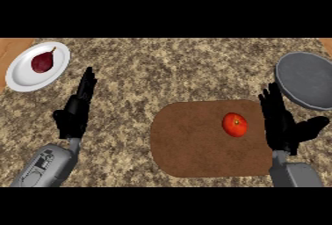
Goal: Pick the tomato from the cutting board and place it in the pan
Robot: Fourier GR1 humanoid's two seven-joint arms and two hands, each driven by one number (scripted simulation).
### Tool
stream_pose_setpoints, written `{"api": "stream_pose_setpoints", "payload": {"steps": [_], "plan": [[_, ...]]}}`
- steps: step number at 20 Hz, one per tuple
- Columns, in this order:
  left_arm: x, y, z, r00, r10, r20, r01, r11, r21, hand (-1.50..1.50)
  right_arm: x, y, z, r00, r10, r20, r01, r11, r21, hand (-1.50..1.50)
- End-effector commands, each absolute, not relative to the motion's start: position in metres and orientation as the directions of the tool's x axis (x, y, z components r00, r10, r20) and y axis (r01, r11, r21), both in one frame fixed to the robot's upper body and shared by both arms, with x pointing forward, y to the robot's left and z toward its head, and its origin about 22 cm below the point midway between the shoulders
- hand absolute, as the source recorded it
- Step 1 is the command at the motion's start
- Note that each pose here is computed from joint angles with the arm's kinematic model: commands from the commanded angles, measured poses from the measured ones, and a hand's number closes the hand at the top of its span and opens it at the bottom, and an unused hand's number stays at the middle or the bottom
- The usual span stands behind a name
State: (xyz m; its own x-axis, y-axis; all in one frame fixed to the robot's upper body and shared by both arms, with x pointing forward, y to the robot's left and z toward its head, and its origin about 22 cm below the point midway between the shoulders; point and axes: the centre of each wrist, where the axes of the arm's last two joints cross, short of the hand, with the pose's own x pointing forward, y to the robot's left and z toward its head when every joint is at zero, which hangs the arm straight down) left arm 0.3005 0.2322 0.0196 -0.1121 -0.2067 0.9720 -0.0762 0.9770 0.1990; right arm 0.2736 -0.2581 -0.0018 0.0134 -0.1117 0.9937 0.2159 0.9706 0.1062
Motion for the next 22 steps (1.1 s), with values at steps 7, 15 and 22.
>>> {"api": "stream_pose_setpoints", "payload": {"steps": [7,15,22], "plan": [[0.299,0.261,0.044,-0.060,-0.167,0.984,-0.095,0.982,0.161,0.00,0.284,-0.285,0.006,0.002,0.181,0.983,-0.184,0.967,-0.178,1.50],[0.295,0.288,0.045,-0.030,-0.165,0.986,-0.134,0.978,0.160,0.00,0.207,-0.342,0.038,-0.231,0.576,0.784,0.228,0.815,-0.532,-1.50],[0.299,0.288,0.051,-0.033,-0.156,0.987,-0.145,0.978,0.150,0.00,0.187,-0.351,0.134,-0.132,0.756,0.641,-0.013,0.645,-0.764,-1.50]]}}
